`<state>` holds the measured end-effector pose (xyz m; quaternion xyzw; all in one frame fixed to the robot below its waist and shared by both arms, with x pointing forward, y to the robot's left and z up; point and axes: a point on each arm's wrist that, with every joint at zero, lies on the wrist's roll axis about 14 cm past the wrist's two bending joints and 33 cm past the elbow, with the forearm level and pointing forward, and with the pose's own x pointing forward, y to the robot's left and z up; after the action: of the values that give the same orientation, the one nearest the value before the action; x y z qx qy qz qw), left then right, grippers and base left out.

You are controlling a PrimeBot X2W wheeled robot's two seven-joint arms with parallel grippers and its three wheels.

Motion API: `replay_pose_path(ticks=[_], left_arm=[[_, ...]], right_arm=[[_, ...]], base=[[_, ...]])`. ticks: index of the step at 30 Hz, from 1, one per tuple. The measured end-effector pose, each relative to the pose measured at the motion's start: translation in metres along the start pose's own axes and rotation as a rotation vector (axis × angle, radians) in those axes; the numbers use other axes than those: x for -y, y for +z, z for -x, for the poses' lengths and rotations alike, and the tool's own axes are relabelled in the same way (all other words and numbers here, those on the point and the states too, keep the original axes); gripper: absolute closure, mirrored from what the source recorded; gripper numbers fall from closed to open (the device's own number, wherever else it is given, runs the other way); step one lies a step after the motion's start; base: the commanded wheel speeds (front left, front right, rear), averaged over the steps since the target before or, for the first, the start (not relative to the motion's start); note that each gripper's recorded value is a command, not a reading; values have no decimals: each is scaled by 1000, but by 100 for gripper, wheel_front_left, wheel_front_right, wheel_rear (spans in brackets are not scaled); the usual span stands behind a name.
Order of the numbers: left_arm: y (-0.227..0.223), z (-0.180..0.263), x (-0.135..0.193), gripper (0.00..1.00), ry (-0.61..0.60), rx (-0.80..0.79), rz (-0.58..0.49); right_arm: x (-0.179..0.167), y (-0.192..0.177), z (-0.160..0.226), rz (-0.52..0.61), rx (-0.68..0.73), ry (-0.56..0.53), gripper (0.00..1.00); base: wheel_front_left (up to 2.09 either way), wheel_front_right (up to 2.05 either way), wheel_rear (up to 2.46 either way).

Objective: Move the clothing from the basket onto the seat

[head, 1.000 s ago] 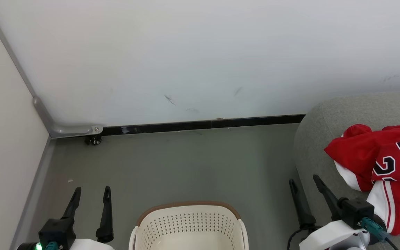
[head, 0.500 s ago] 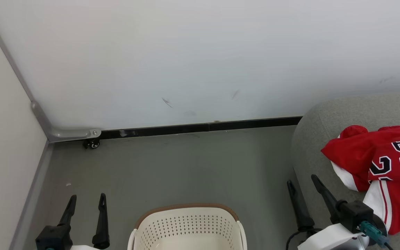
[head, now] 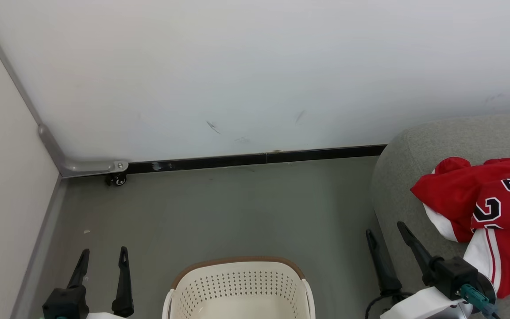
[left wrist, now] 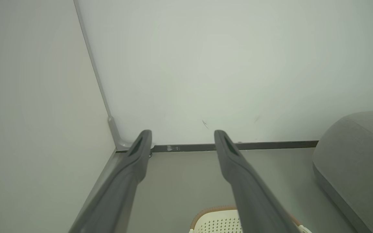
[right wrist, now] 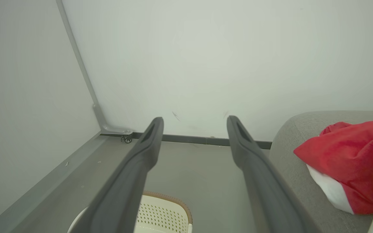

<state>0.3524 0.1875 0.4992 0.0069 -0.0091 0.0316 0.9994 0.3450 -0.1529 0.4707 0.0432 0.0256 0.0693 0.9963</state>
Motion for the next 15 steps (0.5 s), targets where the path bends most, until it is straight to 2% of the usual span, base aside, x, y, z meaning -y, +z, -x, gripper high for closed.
replay_pose_path(ticks=[15], left_arm=[[-10,1,-3,0,-9,-28,-30]], right_arm=[[-5,3,-3,-15,2,13,0]], base=[[0,0,0]])
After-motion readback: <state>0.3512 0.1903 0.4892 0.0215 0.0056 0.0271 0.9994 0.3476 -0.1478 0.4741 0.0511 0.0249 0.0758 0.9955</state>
